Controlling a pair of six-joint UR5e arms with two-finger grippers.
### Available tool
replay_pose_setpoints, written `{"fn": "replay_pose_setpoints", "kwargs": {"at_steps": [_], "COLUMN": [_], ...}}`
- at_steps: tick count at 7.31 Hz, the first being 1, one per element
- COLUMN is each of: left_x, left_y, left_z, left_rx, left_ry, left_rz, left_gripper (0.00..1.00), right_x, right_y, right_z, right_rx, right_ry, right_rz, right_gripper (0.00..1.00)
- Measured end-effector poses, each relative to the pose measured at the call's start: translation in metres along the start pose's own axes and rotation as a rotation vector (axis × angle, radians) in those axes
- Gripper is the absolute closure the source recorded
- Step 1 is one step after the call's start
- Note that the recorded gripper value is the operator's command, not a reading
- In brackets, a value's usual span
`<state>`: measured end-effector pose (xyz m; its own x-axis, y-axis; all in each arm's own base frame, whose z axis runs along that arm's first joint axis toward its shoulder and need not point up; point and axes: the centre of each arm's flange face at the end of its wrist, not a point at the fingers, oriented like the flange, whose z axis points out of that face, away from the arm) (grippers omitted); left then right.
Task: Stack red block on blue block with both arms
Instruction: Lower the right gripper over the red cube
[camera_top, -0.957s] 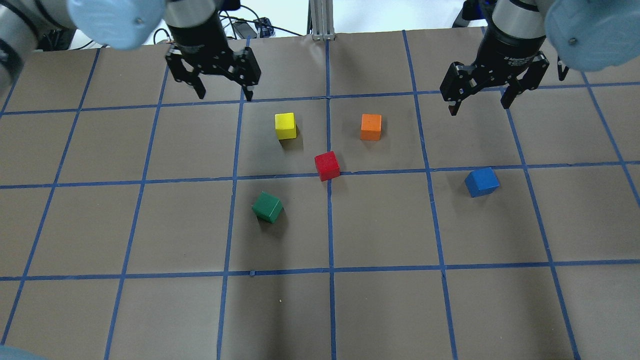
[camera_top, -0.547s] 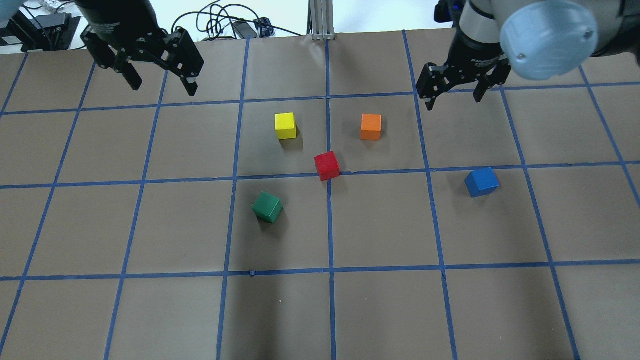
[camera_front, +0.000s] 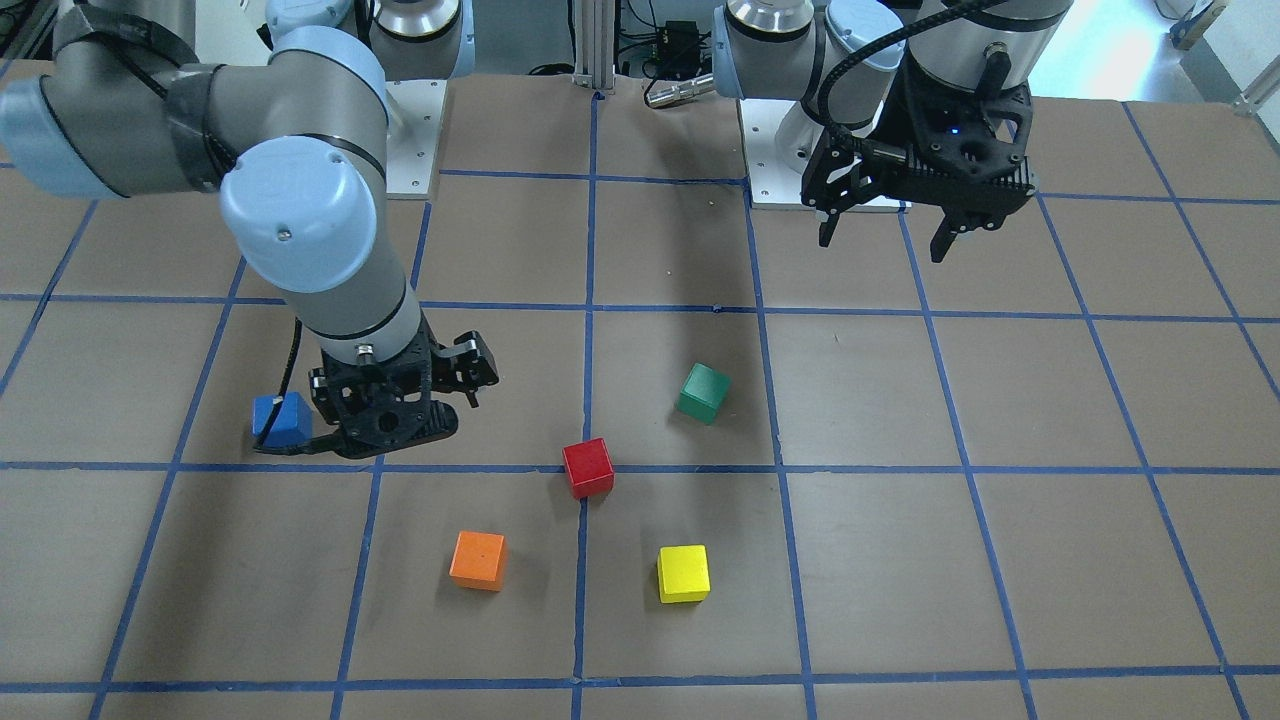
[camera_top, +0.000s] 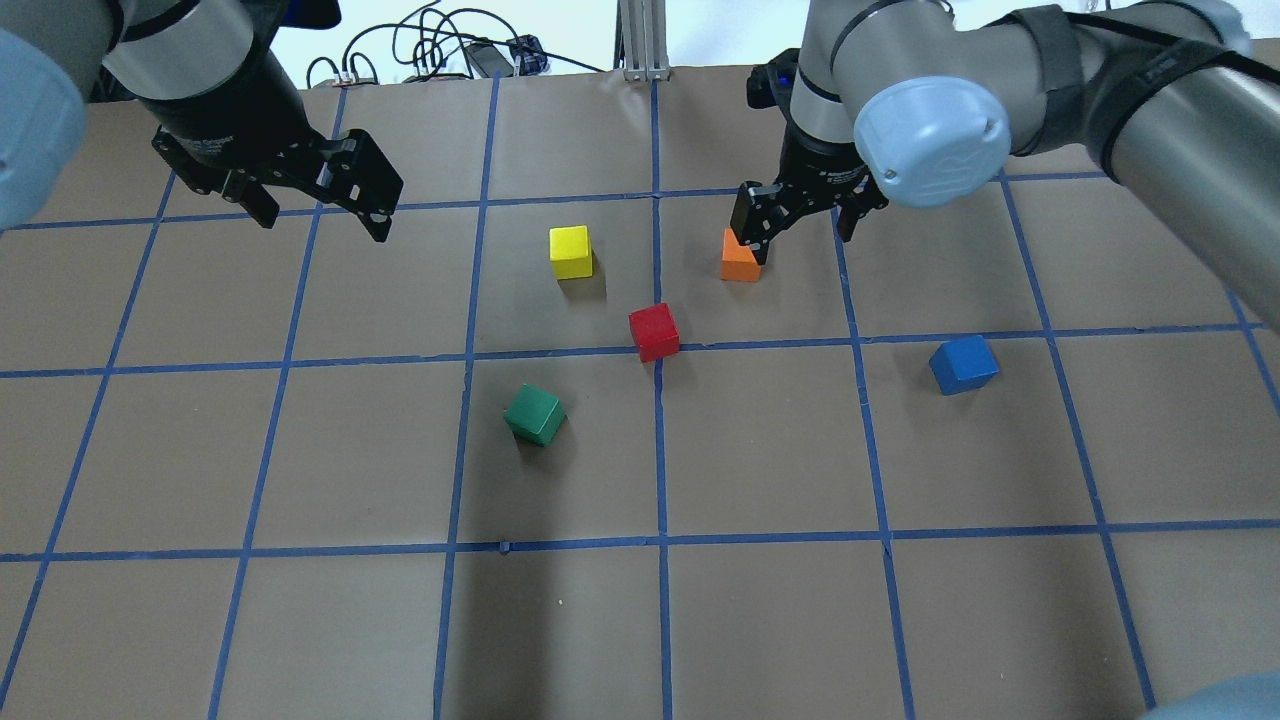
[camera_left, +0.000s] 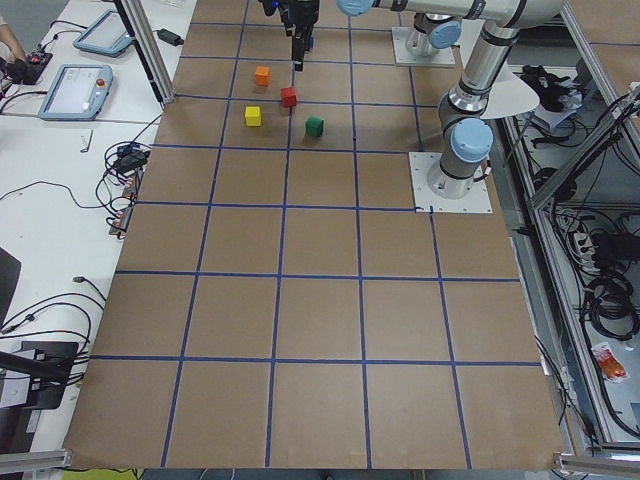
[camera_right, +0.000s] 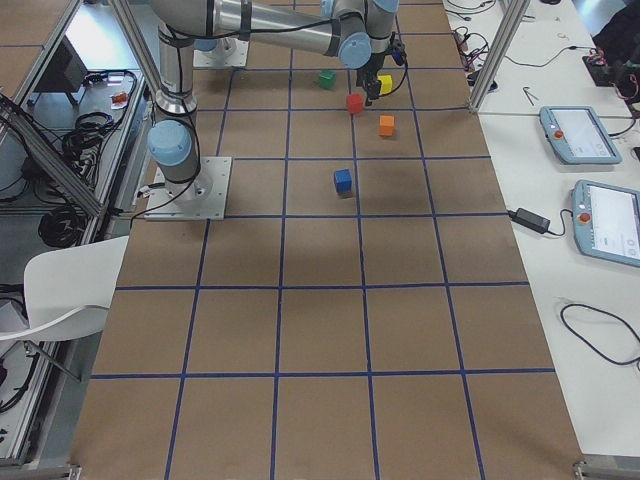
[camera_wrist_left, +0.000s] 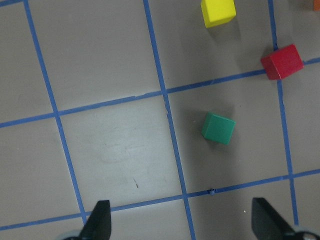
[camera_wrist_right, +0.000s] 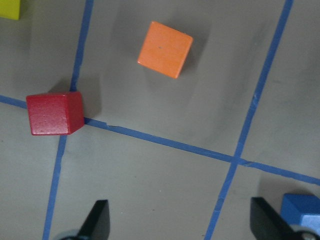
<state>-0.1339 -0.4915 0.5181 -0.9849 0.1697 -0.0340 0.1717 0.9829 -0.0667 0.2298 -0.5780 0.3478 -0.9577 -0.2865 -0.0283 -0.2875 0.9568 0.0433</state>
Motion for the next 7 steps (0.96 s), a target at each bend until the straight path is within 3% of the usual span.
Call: {"fn": "replay_pose_setpoints", "kwargs": {"at_steps": [3, 7], "left_x": [-0.004, -0.005], "left_y": [-0.007, -0.01], "left_z": [0.0, 0.001], "left_rx": [0.057, 0.04], "left_ry": [-0.012, -0.012], "left_rz": [-0.007, -0.023], "left_gripper": [0.0, 0.0], "right_x": [-0.057, -0.101], "right_y": [-0.018, -0.032], "right_z": [0.044, 0.085], "right_rx": [0.016, 0.037], "right_ry": [0.001, -0.064], "right_rz": [-0.058, -0.037], "right_gripper": [0.0, 0.0]}}
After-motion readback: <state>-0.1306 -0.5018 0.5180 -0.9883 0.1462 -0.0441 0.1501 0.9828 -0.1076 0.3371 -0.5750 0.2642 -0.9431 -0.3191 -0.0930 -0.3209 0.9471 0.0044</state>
